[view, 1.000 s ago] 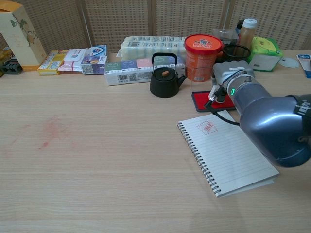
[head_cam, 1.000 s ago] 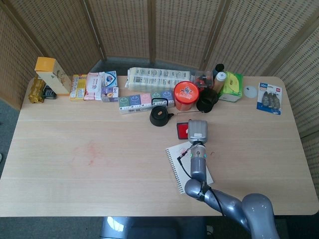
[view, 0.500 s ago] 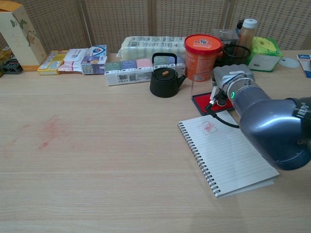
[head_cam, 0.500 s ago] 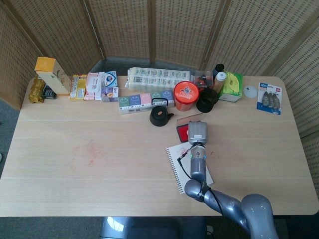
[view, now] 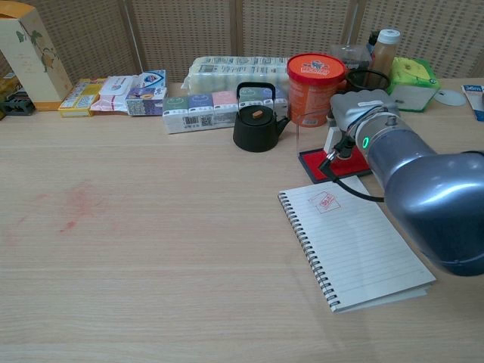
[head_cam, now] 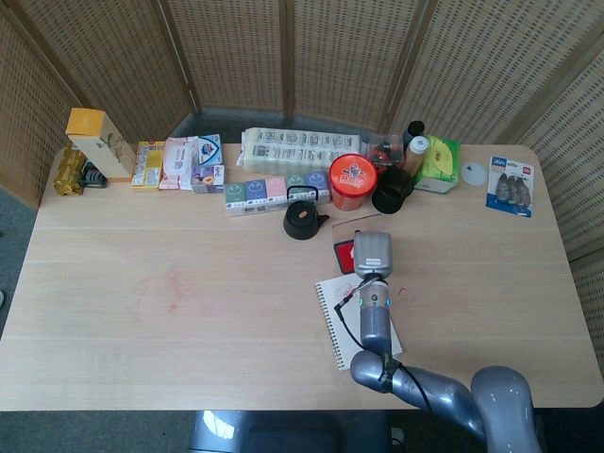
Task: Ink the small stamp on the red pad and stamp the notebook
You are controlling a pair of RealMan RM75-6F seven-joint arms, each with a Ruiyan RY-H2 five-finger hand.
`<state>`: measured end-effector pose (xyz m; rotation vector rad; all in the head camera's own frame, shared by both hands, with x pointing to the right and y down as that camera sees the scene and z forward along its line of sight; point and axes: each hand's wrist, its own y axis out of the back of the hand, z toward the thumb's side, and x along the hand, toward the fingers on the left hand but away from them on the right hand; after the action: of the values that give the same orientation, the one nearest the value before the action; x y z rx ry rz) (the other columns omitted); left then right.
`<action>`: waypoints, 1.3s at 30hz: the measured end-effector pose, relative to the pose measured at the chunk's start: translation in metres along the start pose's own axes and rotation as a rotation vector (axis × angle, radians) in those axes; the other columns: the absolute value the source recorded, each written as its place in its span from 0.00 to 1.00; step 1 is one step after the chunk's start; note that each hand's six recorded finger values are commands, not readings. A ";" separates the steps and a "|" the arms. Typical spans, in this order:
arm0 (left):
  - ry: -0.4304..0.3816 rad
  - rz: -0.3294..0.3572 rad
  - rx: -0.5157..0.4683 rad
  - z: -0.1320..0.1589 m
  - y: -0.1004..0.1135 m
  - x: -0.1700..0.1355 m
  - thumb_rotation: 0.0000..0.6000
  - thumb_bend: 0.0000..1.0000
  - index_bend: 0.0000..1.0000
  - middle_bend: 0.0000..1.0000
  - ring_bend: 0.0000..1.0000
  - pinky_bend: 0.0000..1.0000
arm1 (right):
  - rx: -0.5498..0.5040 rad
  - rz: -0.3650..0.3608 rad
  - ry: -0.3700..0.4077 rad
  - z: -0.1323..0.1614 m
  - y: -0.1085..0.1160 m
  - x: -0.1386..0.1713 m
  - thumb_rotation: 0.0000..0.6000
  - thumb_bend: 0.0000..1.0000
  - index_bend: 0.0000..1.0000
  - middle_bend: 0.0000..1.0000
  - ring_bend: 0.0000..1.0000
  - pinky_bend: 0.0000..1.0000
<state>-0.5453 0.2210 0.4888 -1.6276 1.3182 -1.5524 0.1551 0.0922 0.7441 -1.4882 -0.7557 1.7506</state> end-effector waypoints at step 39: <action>-0.008 -0.013 0.018 0.005 -0.006 0.000 1.00 0.05 0.00 0.00 0.00 0.07 | 0.100 -0.155 0.170 -0.031 -0.012 0.076 1.00 0.50 0.63 1.00 1.00 1.00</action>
<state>-0.5393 0.2223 0.4927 -1.6333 1.2881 -1.5591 0.1804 0.1607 0.7049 -1.4500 -0.6674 1.5034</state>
